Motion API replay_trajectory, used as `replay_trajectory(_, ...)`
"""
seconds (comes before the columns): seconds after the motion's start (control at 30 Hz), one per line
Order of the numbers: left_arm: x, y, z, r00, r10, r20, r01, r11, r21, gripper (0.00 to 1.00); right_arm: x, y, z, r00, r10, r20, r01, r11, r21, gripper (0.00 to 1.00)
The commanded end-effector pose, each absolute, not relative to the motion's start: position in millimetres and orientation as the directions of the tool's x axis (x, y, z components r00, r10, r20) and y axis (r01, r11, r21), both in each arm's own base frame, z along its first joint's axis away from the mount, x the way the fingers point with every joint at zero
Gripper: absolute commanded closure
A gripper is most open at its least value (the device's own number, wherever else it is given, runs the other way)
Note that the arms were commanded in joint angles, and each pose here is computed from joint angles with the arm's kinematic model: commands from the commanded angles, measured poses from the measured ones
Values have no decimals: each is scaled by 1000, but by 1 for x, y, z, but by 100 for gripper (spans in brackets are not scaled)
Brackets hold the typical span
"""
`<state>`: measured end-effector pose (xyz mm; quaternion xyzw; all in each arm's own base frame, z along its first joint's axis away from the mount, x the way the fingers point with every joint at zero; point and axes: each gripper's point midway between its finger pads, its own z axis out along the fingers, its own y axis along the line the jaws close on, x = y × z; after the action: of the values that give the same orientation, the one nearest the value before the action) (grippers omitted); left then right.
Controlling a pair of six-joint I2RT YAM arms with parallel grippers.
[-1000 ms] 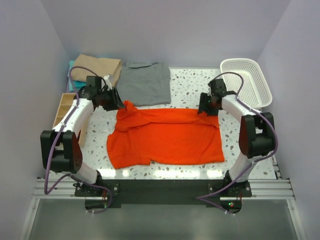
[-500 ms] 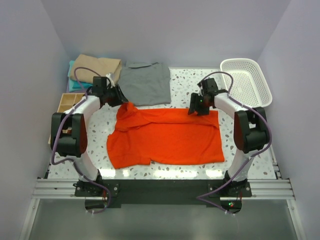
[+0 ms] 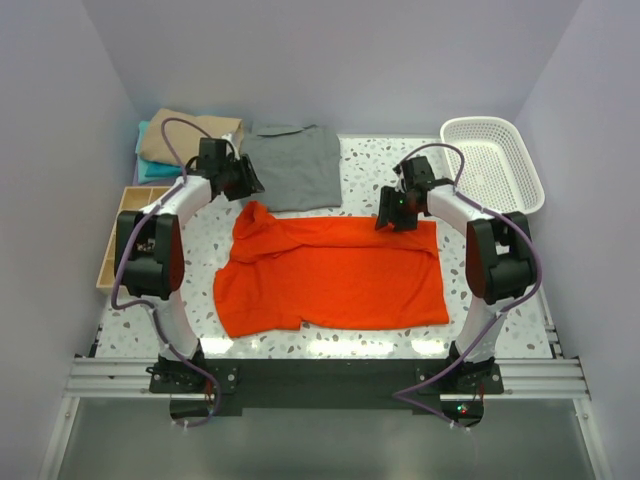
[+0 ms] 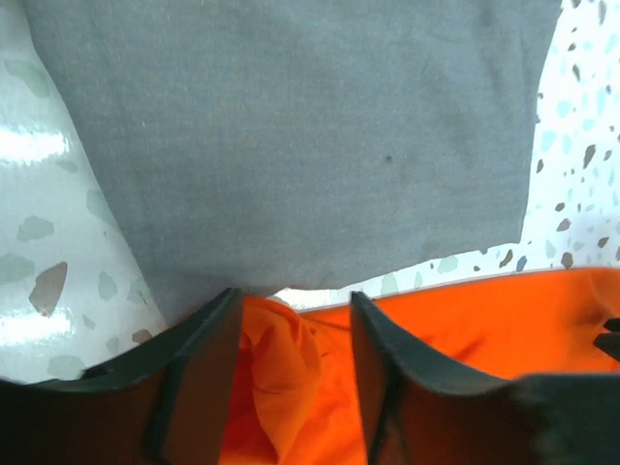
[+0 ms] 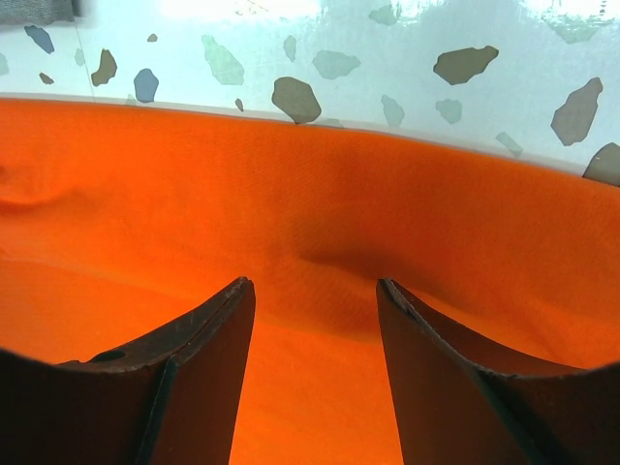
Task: Fold and stack the t-shirts
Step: Fold the tshirt
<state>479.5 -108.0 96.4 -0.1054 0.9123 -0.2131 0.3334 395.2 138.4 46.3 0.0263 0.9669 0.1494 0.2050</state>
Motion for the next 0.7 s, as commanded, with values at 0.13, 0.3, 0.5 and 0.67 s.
replay_trajectory(0.13, 471, -104, 96, -768, -243, -592, -74, 953, -295, 24, 406, 146, 56, -903, 93, -420, -52, 946, 320, 43)
replay_trajectory(0.3, 465, -104, 86, -783, -229, -579, -84, 960, -266, 18, 406, 148, 55, -903, 91, -419, -55, 945, 324, 43)
replay_trajectory(0.5, 465, -106, 73, -800, -228, -555, -88, 960, -267, 58, 405, 146, 54, -905, 94, -416, -49, 946, 320, 43)
replay_trajectory(0.67, 467, -109, 72, -803, -226, -552, -80, 958, -275, 88, 403, 145, 53, -906, 88, -413, -51, 948, 313, 43)
